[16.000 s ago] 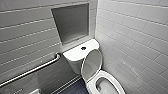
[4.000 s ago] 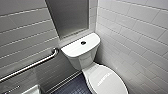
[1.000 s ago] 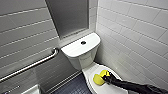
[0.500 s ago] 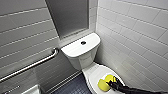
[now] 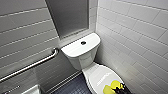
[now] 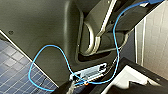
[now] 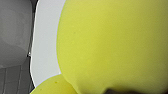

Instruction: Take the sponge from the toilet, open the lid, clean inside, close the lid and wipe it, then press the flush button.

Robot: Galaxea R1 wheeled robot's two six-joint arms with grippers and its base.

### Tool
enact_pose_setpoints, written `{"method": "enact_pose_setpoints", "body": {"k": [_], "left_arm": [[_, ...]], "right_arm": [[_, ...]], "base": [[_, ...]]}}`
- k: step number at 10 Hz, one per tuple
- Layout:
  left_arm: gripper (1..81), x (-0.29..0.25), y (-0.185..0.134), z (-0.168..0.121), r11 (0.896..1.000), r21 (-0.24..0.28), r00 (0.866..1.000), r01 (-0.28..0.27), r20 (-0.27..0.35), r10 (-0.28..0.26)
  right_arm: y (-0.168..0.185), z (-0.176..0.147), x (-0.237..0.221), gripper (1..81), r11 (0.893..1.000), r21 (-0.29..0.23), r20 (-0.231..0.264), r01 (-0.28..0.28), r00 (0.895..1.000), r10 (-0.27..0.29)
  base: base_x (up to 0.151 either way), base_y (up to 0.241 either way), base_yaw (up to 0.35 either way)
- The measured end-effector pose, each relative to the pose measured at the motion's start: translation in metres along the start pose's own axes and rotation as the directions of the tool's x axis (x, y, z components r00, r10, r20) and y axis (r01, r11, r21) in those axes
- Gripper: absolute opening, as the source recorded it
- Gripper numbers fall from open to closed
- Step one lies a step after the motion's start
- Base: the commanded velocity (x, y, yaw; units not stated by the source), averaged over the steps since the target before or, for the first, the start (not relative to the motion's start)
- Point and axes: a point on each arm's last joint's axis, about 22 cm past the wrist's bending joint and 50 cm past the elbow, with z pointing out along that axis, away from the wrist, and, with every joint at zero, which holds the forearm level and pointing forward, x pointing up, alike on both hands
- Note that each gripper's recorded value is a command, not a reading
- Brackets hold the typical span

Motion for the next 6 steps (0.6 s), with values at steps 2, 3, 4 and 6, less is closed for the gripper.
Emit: {"method": "enact_pose_setpoints", "body": {"k": [2, 3, 4, 6], "left_arm": [[81.1, 0.0, -0.001, 0.0, 1.0, 0.001, 1.0, 0.0, 0.0, 0.0], [81.1, 0.0, -0.001, 0.0, 1.0, 0.001, 1.0, -0.001, 0.0, 0.001], [81.1, 0.0, -0.001, 0.0, 1.0, 0.002, 1.0, -0.002, 0.0, 0.002], [81.1, 0.0, -0.002, -0.001, 1.0, 0.004, 1.0, -0.006, -0.001, 0.006]], "right_arm": [[0.038, -0.031, -0.017, 1.0, 0.999, -0.038, 0.009, -0.028, 1.0, 0.028], [0.054, -0.043, -0.027, 1.0, 0.998, -0.05, -0.003, -0.041, 0.999, 0.041], [0.068, -0.054, -0.037, 1.0, 0.997, -0.06, -0.017, -0.05, 0.999, 0.049], [0.095, -0.079, -0.064, 1.0, 0.994, -0.086, -0.016, -0.073, 0.997, 0.072]], "base": [[0.0, 0.0, 0.0], [0.0, 0.0, 0.0], [0.0, 0.0, 0.0], [0.0, 0.0, 0.0]]}}
